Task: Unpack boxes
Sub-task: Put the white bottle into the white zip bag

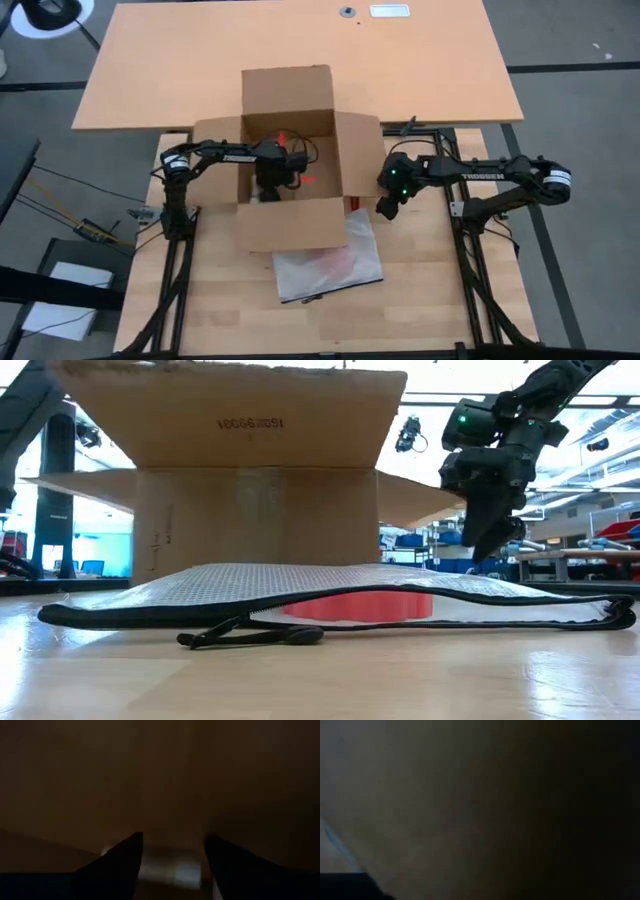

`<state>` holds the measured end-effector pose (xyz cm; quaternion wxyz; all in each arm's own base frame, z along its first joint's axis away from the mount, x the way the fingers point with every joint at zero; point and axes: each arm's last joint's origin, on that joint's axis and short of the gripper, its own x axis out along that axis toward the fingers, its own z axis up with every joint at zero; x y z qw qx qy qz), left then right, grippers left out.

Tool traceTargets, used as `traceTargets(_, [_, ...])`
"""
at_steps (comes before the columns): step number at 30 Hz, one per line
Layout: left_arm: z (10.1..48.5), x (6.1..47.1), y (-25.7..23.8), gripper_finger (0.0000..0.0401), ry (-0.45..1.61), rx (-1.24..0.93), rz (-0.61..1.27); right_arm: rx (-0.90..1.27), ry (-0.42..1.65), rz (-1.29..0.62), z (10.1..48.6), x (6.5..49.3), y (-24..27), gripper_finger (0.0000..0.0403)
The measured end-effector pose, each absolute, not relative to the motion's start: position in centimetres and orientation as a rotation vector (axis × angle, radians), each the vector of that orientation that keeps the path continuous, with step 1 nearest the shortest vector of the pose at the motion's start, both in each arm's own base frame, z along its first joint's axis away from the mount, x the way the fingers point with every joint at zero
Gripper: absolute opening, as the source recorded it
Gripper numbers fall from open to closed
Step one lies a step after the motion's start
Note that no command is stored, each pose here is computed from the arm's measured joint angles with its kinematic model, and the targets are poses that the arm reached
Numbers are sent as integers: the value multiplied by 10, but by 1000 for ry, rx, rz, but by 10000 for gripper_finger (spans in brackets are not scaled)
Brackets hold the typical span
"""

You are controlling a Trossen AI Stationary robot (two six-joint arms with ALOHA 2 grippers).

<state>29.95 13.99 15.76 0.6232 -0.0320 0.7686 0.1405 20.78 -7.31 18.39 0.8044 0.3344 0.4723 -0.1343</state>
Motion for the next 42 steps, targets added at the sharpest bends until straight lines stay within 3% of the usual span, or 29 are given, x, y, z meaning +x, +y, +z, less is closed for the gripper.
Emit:
traceTargets(3, [175,317,148,229,1623,-90,372,717,1004,-281,185,208,-73,240])
traceTargets(8, [189,324,150,229,1580,-132,410,736,1003,-284,185,208,-73,238])
traceTargets(12, [182,318,152,229,1605,-168,455,736,1004,-283,185,208,-73,240])
traceTargets(17, [173,308,151,229,1690,-87,339,715,1010,-261,185,208,-73,236])
traceTargets(23, [196,304,151,229,1638,-202,445,714,1021,-258,184,207,-72,233])
traceTargets(26, [201,298,149,229,1684,-181,413,696,1020,-249,185,207,-72,235])
traceTargets(31, [188,282,143,229,1904,-84,299,663,1016,-231,185,208,-73,234])
traceTargets(38, [155,266,131,222,1981,20,141,639,1005,-223,185,209,-73,234])
traceTargets(42, [146,264,129,214,1982,134,151,625,1003,-233,185,209,-74,235])
